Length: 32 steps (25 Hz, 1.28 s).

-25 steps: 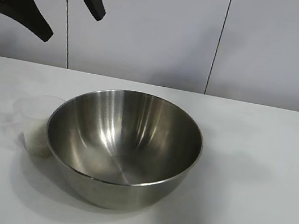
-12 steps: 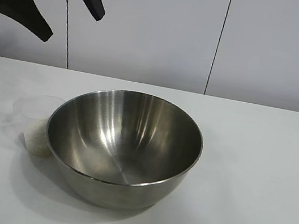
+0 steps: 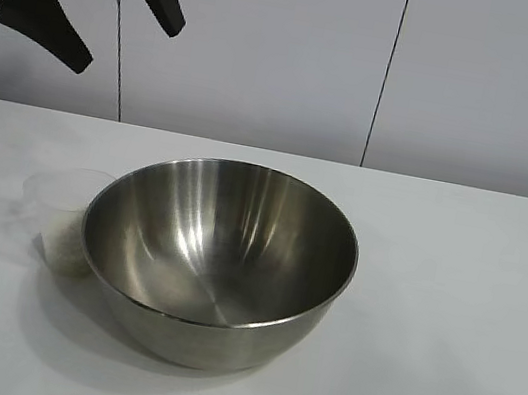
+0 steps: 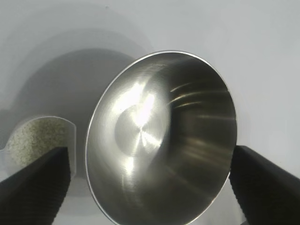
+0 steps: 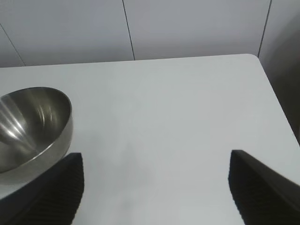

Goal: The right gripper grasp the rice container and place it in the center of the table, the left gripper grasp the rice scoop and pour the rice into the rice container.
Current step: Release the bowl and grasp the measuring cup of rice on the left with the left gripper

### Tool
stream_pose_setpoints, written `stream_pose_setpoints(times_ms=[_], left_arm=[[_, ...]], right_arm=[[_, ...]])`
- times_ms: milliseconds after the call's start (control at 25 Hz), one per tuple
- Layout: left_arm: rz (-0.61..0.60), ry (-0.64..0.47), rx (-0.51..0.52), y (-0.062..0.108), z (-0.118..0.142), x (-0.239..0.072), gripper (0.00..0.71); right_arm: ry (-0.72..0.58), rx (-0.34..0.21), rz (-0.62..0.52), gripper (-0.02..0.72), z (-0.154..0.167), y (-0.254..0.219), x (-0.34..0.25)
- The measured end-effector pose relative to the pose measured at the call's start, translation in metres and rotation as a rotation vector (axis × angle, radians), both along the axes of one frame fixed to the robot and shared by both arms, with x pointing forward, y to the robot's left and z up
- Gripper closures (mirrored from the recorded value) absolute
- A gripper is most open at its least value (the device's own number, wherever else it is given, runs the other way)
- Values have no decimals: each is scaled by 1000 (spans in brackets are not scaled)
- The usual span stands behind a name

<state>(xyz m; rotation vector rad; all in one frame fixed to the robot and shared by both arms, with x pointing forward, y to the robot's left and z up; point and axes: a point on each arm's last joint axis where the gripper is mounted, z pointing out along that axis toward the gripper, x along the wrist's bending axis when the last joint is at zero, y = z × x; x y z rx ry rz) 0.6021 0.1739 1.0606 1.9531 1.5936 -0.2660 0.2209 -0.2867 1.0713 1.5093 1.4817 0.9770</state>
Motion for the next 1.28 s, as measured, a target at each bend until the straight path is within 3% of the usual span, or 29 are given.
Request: stream_pose_setpoints(times_ms=[320, 1080, 1280], left_arm=[[0, 0, 0, 0, 0, 0, 47], [1, -1, 0, 0, 0, 0, 47], [47, -61, -6, 1, 2, 7, 47]], right_arm=[[147, -14, -73, 135, -25, -9, 5], [141, 42, -110, 135, -26, -10, 6], [141, 43, -110, 135, -26, -10, 6]])
